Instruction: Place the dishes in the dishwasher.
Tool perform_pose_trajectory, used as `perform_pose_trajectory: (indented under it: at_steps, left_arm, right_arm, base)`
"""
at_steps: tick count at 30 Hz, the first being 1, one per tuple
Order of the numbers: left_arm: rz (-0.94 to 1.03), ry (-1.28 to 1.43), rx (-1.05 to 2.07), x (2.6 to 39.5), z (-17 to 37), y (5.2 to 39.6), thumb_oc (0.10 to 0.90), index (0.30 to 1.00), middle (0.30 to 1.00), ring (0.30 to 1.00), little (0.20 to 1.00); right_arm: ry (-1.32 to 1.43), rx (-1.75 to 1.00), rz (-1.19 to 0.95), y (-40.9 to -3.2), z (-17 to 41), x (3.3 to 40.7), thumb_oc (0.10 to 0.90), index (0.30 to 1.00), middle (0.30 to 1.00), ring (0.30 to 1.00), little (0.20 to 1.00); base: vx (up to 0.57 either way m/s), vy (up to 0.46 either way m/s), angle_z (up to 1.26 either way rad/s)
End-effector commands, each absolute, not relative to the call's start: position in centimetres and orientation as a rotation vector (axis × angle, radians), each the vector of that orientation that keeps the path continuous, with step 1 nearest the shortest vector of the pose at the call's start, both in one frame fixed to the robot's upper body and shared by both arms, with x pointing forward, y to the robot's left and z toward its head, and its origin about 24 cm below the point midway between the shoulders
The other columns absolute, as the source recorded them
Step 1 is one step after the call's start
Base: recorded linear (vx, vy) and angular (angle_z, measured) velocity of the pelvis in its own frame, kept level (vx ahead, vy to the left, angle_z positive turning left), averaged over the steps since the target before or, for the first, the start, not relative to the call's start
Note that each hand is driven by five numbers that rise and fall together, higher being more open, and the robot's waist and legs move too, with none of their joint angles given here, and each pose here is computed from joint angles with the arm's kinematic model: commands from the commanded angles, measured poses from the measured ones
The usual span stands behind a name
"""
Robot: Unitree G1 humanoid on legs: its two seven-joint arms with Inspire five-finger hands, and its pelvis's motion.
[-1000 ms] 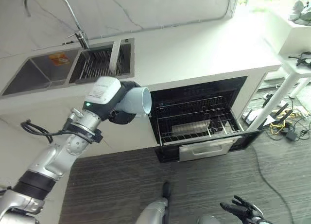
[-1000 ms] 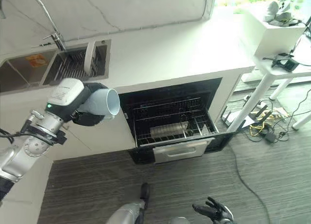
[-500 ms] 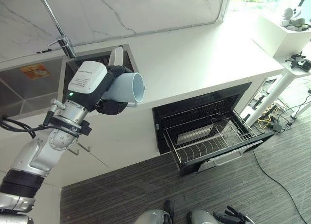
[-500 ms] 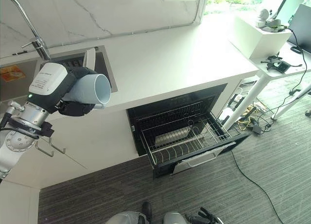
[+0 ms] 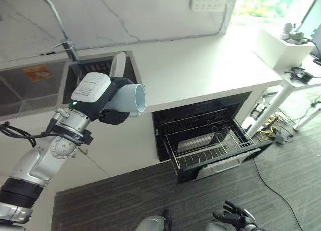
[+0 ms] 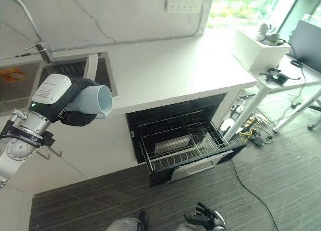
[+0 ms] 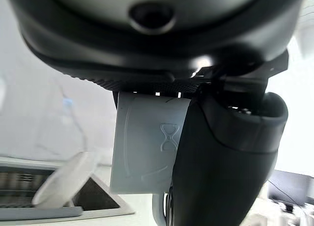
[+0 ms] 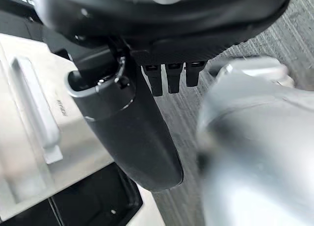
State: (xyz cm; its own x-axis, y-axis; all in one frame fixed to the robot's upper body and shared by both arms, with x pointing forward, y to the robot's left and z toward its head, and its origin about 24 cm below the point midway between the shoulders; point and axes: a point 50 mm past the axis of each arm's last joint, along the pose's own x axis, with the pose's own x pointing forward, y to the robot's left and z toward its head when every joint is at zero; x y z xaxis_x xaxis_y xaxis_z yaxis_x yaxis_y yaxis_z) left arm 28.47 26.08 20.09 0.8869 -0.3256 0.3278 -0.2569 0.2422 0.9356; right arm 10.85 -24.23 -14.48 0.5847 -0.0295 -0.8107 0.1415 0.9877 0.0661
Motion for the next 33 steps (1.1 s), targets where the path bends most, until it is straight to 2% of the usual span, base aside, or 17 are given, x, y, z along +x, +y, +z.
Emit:
perform_pose_trajectory:
  at_steps: [1,3,6,10,12,16,22,30,33]
  left_arm:
    - [0.117,-0.806,1.334,27.1,27.6,25.6,0.4,0.3,0.3,0.3,0.3]
    - [0.12,-0.795,1.352,27.0,27.4,25.9,0.4,0.3,0.3,0.3,0.3]
    - [0.052,-0.845,1.405,25.4,26.2,24.3,0.4,0.3,0.3,0.3,0.3]
    - [0.004,-0.898,1.362,25.9,27.8,22.3,0.4,0.3,0.3,0.3,0.3]
    - [0.005,-0.836,1.349,26.3,26.8,22.3,0.4,0.3,0.3,0.3,0.3]
    - [0.023,-0.824,1.335,25.7,25.0,23.2,0.4,0.3,0.3,0.3,0.3]
    - [0.051,-0.809,1.344,25.7,24.5,23.7,0.4,0.3,0.3,0.3,0.3]
    - [0.029,-0.826,1.366,26.3,24.8,23.5,0.4,0.3,0.3,0.3,0.3]
    - [0.045,-0.837,1.362,26.9,25.5,23.2,0.4,0.3,0.3,0.3,0.3]
  right_arm:
    - [0.724,-0.064,0.071,-25.7,-11.2,15.7,0.8,0.9,0.9,0.9,0.9]
    - [0.734,-0.131,0.142,-25.3,-11.2,15.9,0.8,0.9,0.9,0.9,0.9]
    - [0.749,-0.17,0.164,-26.2,-10.8,16.2,0.8,0.9,0.9,0.9,0.9]
    - [0.863,-0.059,0.084,-26.5,-12.5,12.3,0.8,0.9,0.9,0.9,0.9]
    - [0.941,-0.043,0.084,-25.3,-13.5,12.3,0.8,0.9,0.9,0.9,0.9]
    - [0.936,-0.047,0.065,-25.3,-13.4,12.7,0.8,0.9,0.9,0.9,0.9]
    - [0.945,-0.033,0.049,-25.5,-13.6,12.1,0.8,0.9,0.9,0.9,0.9]
    - [0.896,-0.01,-0.007,-25.4,-13.4,11.9,0.8,0.9,0.9,0.9,0.9]
    - [0.915,-0.008,-0.009,-25.7,-13.6,11.4,0.8,0.9,0.9,0.9,0.9]
  base:
    - [0.24,-1.294,0.24]
    - [0.18,-0.789,0.28]
    - [0.16,-0.726,0.45]
    - [0.16,-0.606,2.48]
    - [0.3,-0.029,1.3]
    - [0.21,0.181,-1.34]
    - [0.15,0.146,-0.54]
    - [0.08,0.089,-0.05]
    - [0.11,-0.419,0.23]
